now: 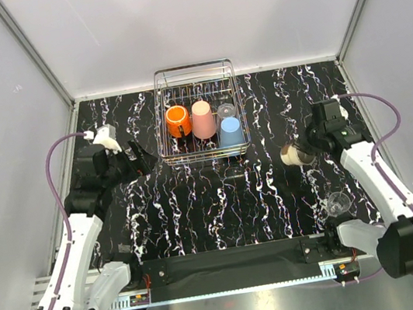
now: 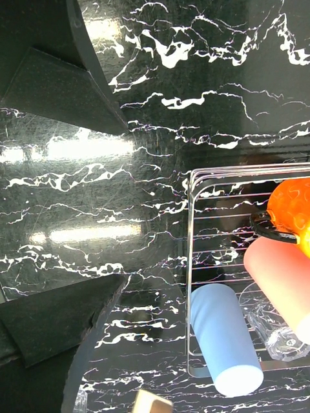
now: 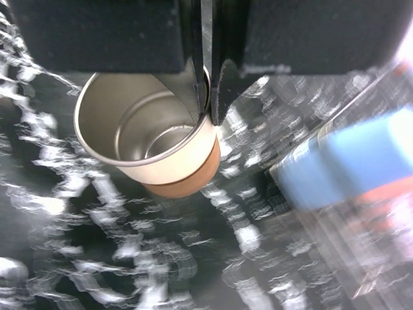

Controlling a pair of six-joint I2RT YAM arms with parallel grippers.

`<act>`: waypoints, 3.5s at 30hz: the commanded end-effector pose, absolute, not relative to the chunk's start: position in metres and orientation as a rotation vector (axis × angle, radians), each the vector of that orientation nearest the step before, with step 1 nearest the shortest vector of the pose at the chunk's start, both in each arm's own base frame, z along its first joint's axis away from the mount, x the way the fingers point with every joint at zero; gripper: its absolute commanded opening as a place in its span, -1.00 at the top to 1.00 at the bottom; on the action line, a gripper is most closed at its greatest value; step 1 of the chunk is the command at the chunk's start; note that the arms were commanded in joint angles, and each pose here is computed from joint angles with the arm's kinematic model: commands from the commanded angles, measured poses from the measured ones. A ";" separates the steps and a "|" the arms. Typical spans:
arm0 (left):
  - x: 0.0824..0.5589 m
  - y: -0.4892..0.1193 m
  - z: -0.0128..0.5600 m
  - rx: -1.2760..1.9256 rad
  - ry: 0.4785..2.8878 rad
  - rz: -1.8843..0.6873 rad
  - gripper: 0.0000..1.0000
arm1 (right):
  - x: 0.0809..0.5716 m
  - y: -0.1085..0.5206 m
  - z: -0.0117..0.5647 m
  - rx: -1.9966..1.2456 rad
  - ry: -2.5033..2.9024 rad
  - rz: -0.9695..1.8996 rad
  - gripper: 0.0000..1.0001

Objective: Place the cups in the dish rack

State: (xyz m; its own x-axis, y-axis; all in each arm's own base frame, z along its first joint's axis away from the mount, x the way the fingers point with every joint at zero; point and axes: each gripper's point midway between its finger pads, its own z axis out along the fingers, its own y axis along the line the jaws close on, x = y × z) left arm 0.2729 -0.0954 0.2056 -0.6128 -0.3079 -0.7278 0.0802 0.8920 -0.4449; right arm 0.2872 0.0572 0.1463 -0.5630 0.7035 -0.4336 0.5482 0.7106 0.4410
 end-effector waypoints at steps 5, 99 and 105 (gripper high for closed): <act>0.281 -0.101 0.213 -0.145 2.122 -0.605 -0.93 | 0.301 0.142 0.235 0.447 2.179 1.003 1.00; 0.203 -0.238 0.324 0.347 1.892 -1.102 1.00 | 0.212 0.282 0.327 -0.136 2.103 1.344 -0.99; 0.239 -0.231 0.319 0.228 2.118 -0.892 1.00 | 0.255 0.203 0.261 0.335 2.316 0.657 -0.99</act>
State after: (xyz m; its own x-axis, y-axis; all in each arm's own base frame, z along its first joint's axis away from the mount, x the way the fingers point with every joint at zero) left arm 0.2234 -0.2452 0.3296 -0.6283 -0.1603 -0.7612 0.5394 0.6152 -0.5749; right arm 0.2422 0.2652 0.3143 -0.7748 0.3679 -0.5142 -0.2188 0.6069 0.7640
